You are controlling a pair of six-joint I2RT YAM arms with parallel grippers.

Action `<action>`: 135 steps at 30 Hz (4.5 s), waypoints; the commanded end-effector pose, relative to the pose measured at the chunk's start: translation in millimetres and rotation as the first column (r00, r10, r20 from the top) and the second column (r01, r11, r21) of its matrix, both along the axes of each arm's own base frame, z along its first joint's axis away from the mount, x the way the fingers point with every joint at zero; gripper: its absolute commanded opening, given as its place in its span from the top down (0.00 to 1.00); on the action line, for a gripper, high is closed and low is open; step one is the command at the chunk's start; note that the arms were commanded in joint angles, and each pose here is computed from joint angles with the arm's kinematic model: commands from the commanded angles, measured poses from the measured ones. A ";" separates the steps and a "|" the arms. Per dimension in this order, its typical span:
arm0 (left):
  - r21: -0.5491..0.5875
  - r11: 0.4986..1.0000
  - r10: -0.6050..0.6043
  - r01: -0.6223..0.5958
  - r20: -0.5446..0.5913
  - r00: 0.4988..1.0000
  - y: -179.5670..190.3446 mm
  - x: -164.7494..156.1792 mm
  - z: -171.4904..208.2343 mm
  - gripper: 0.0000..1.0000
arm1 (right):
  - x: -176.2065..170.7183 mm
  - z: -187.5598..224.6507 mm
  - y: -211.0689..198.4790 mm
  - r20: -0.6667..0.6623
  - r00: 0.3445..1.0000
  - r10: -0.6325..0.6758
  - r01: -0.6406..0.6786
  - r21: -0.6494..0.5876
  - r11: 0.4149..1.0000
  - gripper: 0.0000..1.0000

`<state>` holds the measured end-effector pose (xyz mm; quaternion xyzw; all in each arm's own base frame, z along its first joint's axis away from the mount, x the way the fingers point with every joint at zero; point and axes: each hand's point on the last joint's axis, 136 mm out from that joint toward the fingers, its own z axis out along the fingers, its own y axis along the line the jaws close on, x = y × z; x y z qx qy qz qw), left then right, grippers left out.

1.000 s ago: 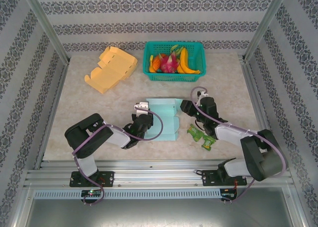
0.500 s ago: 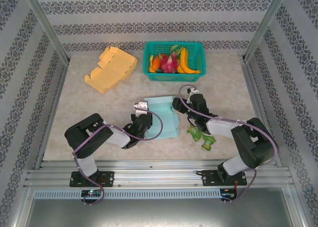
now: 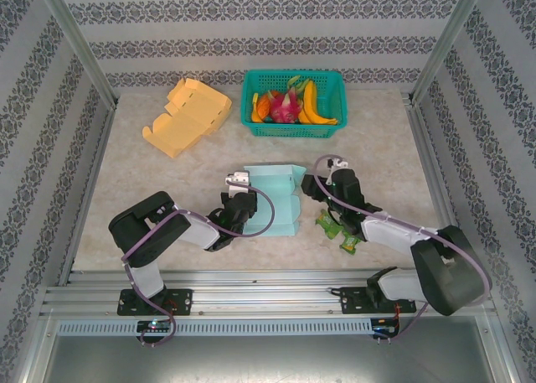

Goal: Fold the paper box

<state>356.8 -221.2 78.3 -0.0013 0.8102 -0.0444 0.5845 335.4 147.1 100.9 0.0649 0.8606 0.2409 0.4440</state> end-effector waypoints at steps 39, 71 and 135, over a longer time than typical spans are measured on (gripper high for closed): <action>0.026 0.995 -0.096 0.098 -0.067 0.993 -11.3 -12.0 -11.9 1.00 | 3.5 -13.4 38.2 0.092 0.944 0.317 -0.297 -0.185 0.937 0.55; 0.022 0.998 -0.054 0.056 -0.076 0.996 -8.1 -9.0 -10.0 1.00 | -23.6 -4.4 68.0 0.204 0.896 0.395 -0.371 -0.148 0.917 0.60; -0.150 0.949 -0.270 0.278 0.072 0.960 31.9 -41.3 83.1 1.00 | -72.2 72.2 103.8 0.362 0.709 0.606 -0.495 -0.356 0.792 0.55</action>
